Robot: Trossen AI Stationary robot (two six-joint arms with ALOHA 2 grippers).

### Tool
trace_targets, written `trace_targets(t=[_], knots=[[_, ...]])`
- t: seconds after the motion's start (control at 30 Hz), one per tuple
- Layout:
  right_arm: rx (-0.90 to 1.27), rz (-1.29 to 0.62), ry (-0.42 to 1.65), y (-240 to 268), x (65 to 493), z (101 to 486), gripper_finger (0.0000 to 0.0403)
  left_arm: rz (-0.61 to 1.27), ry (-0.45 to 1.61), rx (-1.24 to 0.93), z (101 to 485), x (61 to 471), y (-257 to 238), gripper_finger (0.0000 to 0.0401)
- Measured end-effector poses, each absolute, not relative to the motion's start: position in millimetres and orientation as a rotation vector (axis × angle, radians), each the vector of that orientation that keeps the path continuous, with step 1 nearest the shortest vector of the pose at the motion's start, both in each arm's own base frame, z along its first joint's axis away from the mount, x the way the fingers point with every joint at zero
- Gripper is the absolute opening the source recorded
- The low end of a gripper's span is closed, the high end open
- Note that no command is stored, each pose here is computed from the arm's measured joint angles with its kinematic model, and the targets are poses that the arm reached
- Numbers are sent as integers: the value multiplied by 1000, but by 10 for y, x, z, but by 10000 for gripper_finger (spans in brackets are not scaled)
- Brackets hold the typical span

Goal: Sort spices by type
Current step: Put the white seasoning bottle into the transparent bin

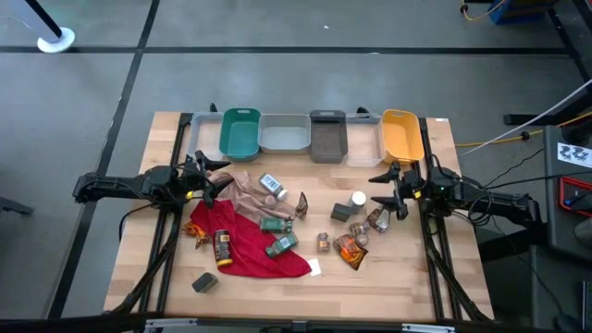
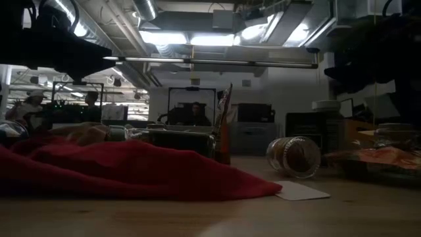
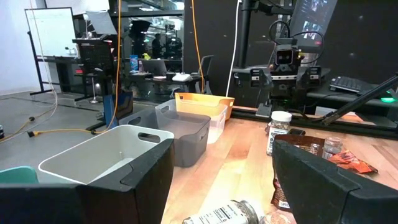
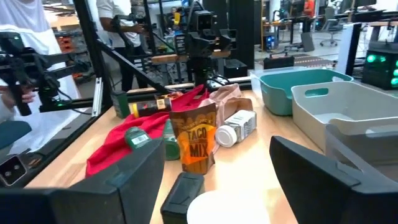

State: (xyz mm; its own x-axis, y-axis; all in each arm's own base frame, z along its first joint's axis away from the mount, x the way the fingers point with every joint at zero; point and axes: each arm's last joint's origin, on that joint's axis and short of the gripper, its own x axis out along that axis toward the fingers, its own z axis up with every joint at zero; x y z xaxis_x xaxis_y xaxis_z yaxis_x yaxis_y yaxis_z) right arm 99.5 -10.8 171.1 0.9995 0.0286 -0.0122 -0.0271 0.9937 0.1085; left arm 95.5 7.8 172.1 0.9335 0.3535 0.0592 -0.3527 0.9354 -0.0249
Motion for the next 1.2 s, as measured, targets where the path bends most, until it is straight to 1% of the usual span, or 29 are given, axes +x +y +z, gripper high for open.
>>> trace_targets(t=[0.17, 0.33, 0.53, 0.7, 0.87, 1.07, 1.2], knots=[[202, 1, -10, -117, 995, 1732, 289, 361, -63, -14, 1720, 955, 78, 255], [205, -100, -27, -146, 994, 1739, 289, 361, -64, -14, 1721, 954, 78, 255], [202, -80, -55, -139, 980, 1899, 289, 361, -63, -14, 1721, 954, 78, 255], [202, -70, -15, -145, 1044, 2068, 289, 361, -63, -14, 1721, 955, 78, 255], [199, -70, 153, -167, 1205, 2215, 289, 361, -63, -14, 1721, 955, 78, 255], [240, -98, 495, -208, 1450, 2403, 289, 361, -63, -14, 1721, 954, 78, 255], [265, -106, 687, -234, 1624, 2491, 289, 361, -63, -14, 1720, 955, 78, 255]])
